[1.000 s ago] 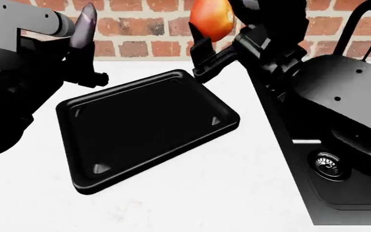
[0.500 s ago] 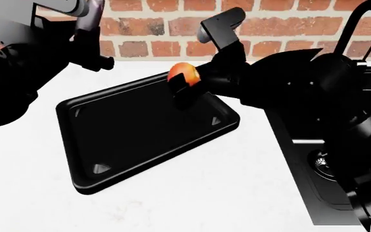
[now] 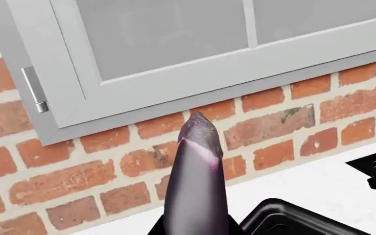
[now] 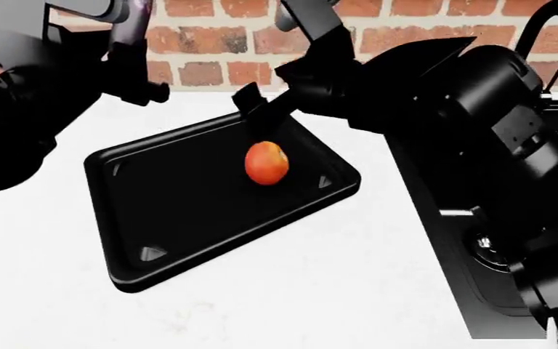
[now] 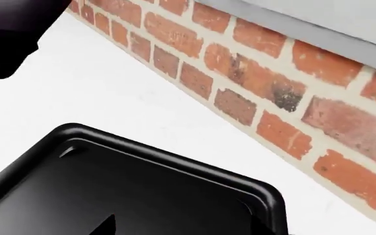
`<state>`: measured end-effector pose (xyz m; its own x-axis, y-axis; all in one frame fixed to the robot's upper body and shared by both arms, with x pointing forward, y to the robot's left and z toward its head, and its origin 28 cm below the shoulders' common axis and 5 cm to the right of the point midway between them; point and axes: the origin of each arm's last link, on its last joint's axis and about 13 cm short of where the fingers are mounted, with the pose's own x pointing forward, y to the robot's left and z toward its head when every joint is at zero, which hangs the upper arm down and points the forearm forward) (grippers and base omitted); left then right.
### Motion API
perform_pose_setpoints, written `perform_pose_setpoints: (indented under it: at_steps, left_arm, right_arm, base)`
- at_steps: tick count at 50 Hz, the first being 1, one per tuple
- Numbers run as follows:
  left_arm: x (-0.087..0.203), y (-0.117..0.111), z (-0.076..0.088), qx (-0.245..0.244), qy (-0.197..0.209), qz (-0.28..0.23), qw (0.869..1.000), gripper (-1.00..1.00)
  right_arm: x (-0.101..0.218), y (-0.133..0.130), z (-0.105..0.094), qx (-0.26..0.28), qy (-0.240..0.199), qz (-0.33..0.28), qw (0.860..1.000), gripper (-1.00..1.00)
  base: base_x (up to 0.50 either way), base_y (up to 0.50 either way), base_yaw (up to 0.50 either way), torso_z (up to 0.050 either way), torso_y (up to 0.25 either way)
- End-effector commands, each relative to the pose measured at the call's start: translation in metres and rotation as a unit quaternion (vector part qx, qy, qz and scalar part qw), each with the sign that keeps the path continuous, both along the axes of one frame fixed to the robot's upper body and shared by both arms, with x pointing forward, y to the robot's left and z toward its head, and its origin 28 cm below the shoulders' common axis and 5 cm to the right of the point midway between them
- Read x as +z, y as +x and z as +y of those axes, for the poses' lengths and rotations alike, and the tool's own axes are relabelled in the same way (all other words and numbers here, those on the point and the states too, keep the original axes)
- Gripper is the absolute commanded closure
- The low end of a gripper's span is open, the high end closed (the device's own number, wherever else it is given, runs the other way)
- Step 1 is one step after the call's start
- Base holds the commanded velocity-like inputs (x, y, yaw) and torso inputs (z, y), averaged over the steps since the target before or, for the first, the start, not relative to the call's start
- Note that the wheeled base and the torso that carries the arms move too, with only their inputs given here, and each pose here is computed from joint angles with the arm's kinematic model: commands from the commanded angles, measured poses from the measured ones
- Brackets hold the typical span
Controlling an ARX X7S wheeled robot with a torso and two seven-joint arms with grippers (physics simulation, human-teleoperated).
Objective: Pick up the fruits and vegetables and place them in the sink. Turn on the sink faucet to wash them. Then turn the sink off and put them in the tray.
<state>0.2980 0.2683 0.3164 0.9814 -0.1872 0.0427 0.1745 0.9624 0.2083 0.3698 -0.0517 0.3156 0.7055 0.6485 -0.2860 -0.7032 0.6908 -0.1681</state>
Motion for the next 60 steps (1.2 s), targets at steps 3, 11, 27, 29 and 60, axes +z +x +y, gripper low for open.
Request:
perform_pose_setpoints:
  at_steps: [3,11,27,29,60]
  left_arm:
    - [-0.012,-0.001,0.003,0.008,0.006,0.036,0.999,1.00]
    - [-0.040,0.011,0.011,0.009,0.065,0.189,0.980,1.00]
    - [-0.072,0.042,-0.019,-0.051,0.139,0.318,0.936,1.00]
    - [-0.077,0.046,-0.023,-0.056,0.132,0.318,0.937,1.00]
    - [0.004,0.018,-0.005,0.011,-0.017,0.004,1.000,-1.00]
  right_arm:
    - [0.041,-0.015,-0.011,-0.017,0.049,-0.096,0.994,-1.00]
    - [0.059,-0.030,-0.029,-0.077,0.062,-0.203,0.974,-1.00]
    - [0.077,-0.052,-0.033,-0.095,0.111,-0.296,0.944,-1.00]
    - [0.078,-0.053,-0.032,-0.095,0.112,-0.298,0.943,-1.00]
    - [0.075,-0.055,-0.024,-0.096,0.111,-0.300,0.943,-1.00]
  base:
    - [0.00,0.00,0.00,0.000,0.000]
    - [0.00,0.00,0.00,0.000,0.000]
    - [0.00,0.00,0.00,0.000,0.000]
    - [0.00,0.00,0.00,0.000,0.000]
    - [0.00,0.00,0.00,0.000,0.000]
